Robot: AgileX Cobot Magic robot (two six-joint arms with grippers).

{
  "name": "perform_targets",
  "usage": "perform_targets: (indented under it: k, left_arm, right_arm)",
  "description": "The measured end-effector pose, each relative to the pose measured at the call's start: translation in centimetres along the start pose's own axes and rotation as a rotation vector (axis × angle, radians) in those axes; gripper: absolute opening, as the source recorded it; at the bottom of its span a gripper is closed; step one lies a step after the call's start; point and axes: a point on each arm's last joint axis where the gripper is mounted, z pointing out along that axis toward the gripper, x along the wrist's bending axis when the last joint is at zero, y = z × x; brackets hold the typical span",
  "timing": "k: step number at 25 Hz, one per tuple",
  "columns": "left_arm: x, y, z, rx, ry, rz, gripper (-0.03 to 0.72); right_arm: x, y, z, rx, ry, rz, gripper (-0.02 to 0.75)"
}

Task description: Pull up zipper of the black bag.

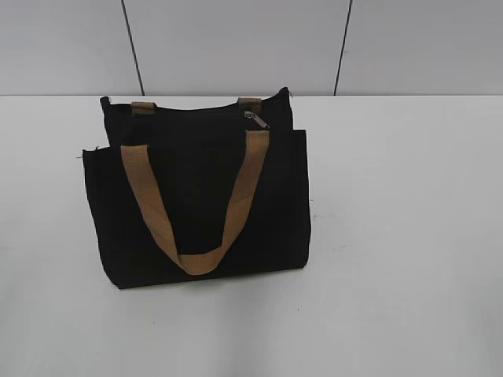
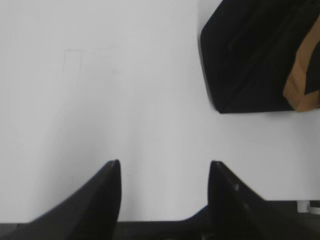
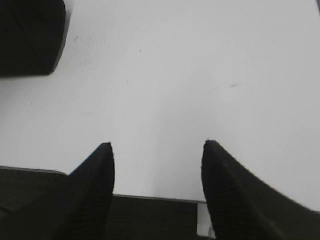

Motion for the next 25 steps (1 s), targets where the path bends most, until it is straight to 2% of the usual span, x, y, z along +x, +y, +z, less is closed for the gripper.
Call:
perform_targets:
  k: [3, 9, 13, 25]
  left_arm:
    - [0.2, -1.3, 0.1, -0.08, 0.0, 0.044, 0.416]
    - [0.3, -4.2, -0.9, -0.245, -0.003, 0.117, 0.412]
    - [0.4, -5.5, -2.1, -0.355, -0.007, 0.133, 0.404]
    - [0.1, -5.6, -2.2, -0.362, -0.035, 0.126, 0.396]
  right_arm:
    - [0.4, -1.0, -1.0, -0.08, -0.013, -0.041, 0.434]
    - [0.3, -1.4, -0.2, -0.056, -0.013, -0.061, 0.434]
    - [0.0, -1.1, 0.3, -0.112, -0.032, -0.073, 0.434]
    - [-0.1, -1.0, 0.6, -0.127, -0.037, -0.074, 0.434]
